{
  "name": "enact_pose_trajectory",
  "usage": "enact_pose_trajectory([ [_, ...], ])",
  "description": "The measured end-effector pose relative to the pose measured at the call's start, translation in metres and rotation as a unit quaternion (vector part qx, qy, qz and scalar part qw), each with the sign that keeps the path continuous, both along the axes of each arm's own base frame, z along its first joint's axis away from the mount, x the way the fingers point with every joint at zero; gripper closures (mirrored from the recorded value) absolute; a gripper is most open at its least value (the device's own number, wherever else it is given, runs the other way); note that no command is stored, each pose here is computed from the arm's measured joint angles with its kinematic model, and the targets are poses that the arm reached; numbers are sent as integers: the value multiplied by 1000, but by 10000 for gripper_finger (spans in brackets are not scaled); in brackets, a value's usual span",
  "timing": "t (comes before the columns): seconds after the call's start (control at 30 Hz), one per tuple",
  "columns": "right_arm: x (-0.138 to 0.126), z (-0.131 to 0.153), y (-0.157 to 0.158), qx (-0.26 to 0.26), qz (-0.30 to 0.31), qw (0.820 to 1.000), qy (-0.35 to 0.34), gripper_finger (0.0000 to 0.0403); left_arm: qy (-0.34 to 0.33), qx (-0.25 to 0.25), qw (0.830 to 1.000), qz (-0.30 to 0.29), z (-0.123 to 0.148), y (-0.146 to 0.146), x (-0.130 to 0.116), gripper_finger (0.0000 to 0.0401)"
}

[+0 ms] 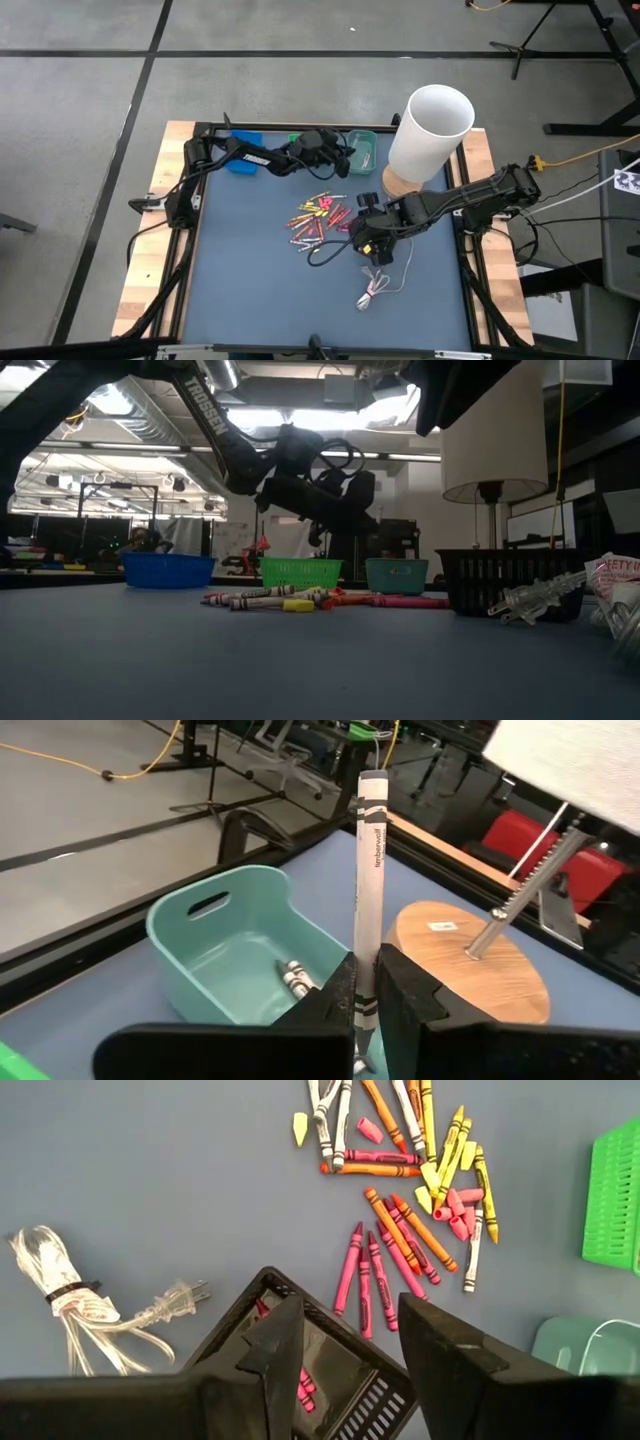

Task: Sort crayons
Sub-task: Put the gray crayon into the dark green bin

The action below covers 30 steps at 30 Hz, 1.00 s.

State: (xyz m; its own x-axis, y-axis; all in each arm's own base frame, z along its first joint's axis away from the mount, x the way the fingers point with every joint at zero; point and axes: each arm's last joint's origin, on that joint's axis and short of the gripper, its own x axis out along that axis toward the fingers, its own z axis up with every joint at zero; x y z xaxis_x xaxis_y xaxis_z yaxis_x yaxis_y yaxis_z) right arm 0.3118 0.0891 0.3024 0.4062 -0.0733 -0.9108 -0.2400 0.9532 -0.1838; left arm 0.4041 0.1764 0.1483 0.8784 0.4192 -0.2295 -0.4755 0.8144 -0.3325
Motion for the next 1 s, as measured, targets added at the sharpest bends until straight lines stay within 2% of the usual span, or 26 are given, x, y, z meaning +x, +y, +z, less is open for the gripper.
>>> enact_pose_trajectory([
  [0.13,0,0,0,-2,3,1000,0,240,0,0,1000,0,0,0,0,383],
  [0.43,0,0,0,-2,3,1000,1,240,0,1,1000,-6,0,-5,2,329],
  [0.63,0,0,0,-2,3,1000,0,240,5,-2,1000,-8,-1,-5,2,325],
  [0.7,0,0,0,-1,3,1000,-1,240,6,-7,1000,-28,-1,-3,1,328],
  [0.83,0,0,1,8,3,1000,-1,240,17,6,994,-110,11,-2,-4,332],
  [1.0,1,-1,2,35,1,999,4,240,86,18,981,-174,30,-12,-15,332],
])
